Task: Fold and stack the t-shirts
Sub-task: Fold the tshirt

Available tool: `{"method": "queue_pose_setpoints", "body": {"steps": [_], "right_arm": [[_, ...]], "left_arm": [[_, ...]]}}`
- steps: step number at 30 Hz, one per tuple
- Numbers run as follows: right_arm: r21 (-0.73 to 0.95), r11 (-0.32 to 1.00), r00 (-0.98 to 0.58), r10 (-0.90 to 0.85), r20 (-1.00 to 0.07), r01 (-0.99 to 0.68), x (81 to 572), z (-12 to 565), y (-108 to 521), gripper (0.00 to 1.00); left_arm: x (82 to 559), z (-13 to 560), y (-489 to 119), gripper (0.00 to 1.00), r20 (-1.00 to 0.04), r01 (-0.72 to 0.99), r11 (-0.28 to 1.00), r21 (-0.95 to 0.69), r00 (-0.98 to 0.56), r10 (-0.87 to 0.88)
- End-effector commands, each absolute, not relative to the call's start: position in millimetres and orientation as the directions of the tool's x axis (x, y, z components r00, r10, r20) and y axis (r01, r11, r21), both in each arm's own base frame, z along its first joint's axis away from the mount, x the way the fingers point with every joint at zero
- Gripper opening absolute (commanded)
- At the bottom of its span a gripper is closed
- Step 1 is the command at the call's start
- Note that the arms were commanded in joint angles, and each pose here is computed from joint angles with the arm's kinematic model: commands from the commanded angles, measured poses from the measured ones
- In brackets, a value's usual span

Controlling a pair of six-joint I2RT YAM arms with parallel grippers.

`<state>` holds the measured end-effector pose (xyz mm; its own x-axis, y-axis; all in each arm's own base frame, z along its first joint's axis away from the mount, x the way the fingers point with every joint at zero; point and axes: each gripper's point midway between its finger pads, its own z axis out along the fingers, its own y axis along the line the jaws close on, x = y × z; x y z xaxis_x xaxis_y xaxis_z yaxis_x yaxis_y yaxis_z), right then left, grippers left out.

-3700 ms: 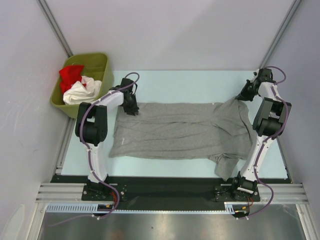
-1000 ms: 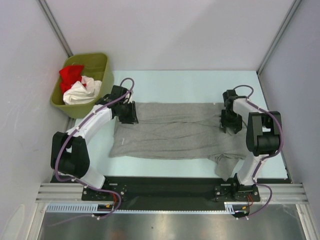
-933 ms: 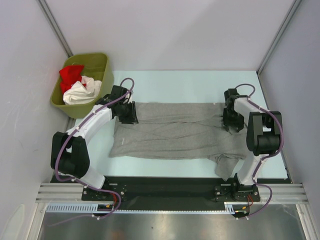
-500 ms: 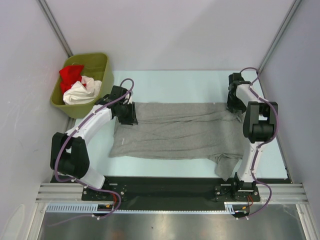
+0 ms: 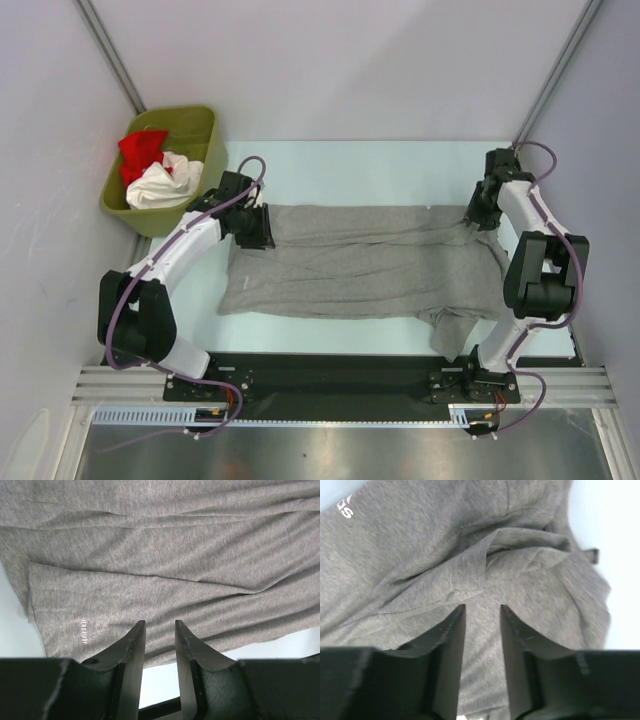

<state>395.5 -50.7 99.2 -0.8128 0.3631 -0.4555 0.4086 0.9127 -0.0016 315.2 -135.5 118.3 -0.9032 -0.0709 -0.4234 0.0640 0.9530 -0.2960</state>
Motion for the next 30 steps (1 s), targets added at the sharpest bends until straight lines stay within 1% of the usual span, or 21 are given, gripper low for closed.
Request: {"method": "queue_pose_setpoints", "body": {"steps": [1, 4, 12, 20, 30], "right_arm": [[0.192, 0.885, -0.792, 0.465, -0.395, 0.424, 397.6, 80.9, -30.8, 0.36], [0.224, 0.891, -0.79, 0.455, -0.41, 0.396, 400.6, 78.0, -29.6, 0.33], [0.246, 0.884, -0.796, 0.465, -0.386, 0.397, 408.0, 57.4, -34.1, 0.41], [0.221, 0.885, -0.804, 0.466, -0.369, 0.41, 403.8, 41.4, -45.6, 0.42], [0.277, 0.884, -0.809, 0.46, -0.365, 0.377, 408.4, 42.1, -32.8, 0.35]], "left_arm": [[321.0, 129.3, -140.9, 0.35, -0.446, 0.095, 0.941, -0.324, -0.893, -0.064], [320.1, 132.0, -139.5, 0.35, -0.455, 0.096, 0.943, -0.32, -0.888, -0.064], [312.9, 128.7, -136.9, 0.35, -0.446, 0.091, 0.945, -0.316, -0.893, -0.063], [311.5, 130.4, -135.1, 0.35, -0.451, 0.085, 0.947, -0.311, -0.89, -0.069], [311.0, 131.0, -137.8, 0.35, -0.441, 0.08, 0.942, -0.326, -0.894, -0.077]]}}
